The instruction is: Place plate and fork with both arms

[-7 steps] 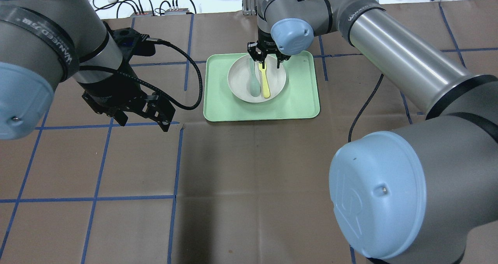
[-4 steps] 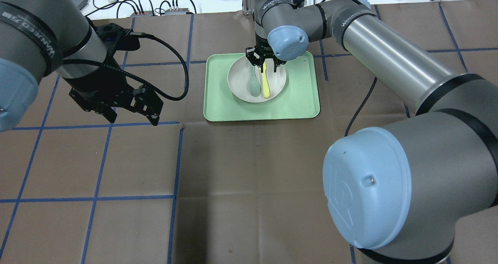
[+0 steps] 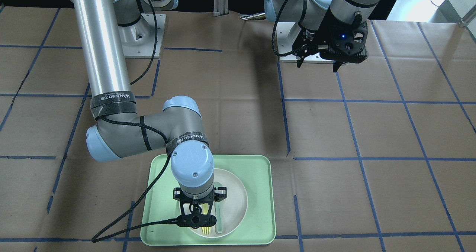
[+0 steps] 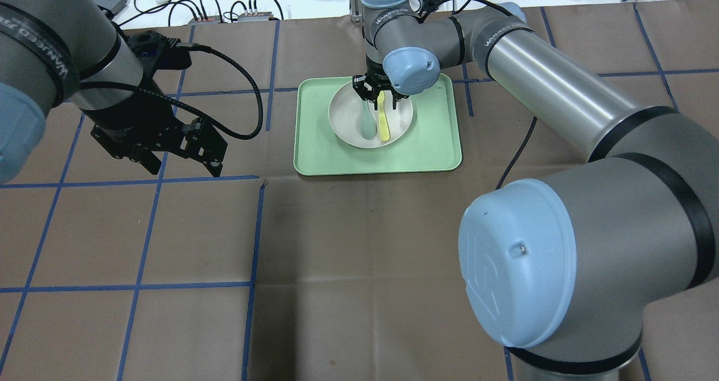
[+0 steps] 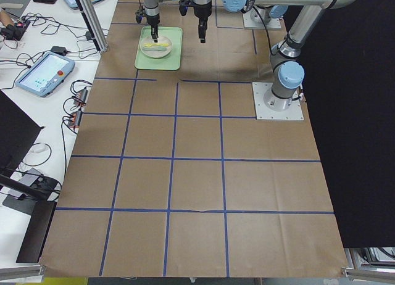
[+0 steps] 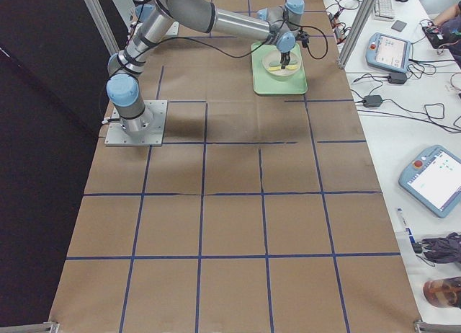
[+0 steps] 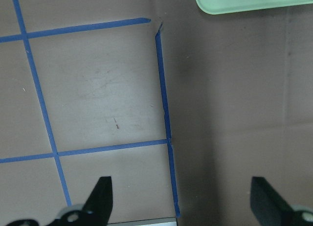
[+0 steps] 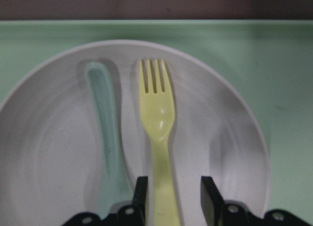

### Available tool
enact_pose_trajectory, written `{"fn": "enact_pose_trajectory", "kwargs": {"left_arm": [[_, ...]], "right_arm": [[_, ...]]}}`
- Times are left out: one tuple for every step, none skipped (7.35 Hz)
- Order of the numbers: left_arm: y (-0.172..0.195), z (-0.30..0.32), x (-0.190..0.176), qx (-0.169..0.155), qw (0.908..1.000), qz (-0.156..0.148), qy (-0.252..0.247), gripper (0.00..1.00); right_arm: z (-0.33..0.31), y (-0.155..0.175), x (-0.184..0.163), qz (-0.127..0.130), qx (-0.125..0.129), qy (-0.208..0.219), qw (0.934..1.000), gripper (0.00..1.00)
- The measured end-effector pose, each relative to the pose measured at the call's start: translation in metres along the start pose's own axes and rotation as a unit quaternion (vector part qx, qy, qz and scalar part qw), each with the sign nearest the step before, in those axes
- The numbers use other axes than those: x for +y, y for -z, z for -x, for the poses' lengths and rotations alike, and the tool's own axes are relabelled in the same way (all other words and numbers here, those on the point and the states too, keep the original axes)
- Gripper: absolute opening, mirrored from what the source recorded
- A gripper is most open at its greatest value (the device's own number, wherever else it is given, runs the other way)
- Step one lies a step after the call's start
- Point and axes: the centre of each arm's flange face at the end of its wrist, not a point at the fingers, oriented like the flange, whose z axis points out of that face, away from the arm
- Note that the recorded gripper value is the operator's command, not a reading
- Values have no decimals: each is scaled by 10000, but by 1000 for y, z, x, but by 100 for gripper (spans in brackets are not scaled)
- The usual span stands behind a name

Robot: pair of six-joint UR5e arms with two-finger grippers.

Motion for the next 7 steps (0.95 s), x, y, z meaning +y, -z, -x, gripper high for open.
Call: {"fn": "enact_pose_trajectory", "kwargs": {"left_arm": [[-2, -5, 0, -2, 10000, 23, -76, 100], [-3, -14, 1, -8, 9998, 61, -177, 100], [-6, -23, 2, -18, 9996, 100, -280, 100], [-8, -30, 3, -25, 9992, 136, -364, 100], [-12, -37, 2, -52, 9988, 179, -447, 100], [-14, -41, 2, -133, 9984, 211, -513, 100], [-14, -43, 1, -235, 9980, 216, -546, 100]], "right_arm": [[4, -7, 0, 12, 3, 24, 10000, 47], [7, -12, 1, 2, 2, 45, 10000, 47], [9, -15, 1, 1, 5, 56, 10000, 47], [9, -17, 2, 6, 25, 60, 10000, 45], [9, -18, 1, 1, 67, 63, 10000, 34], [8, -19, 1, -10, 100, 67, 9999, 24], [8, -19, 1, -16, 116, 67, 9999, 19]]}}
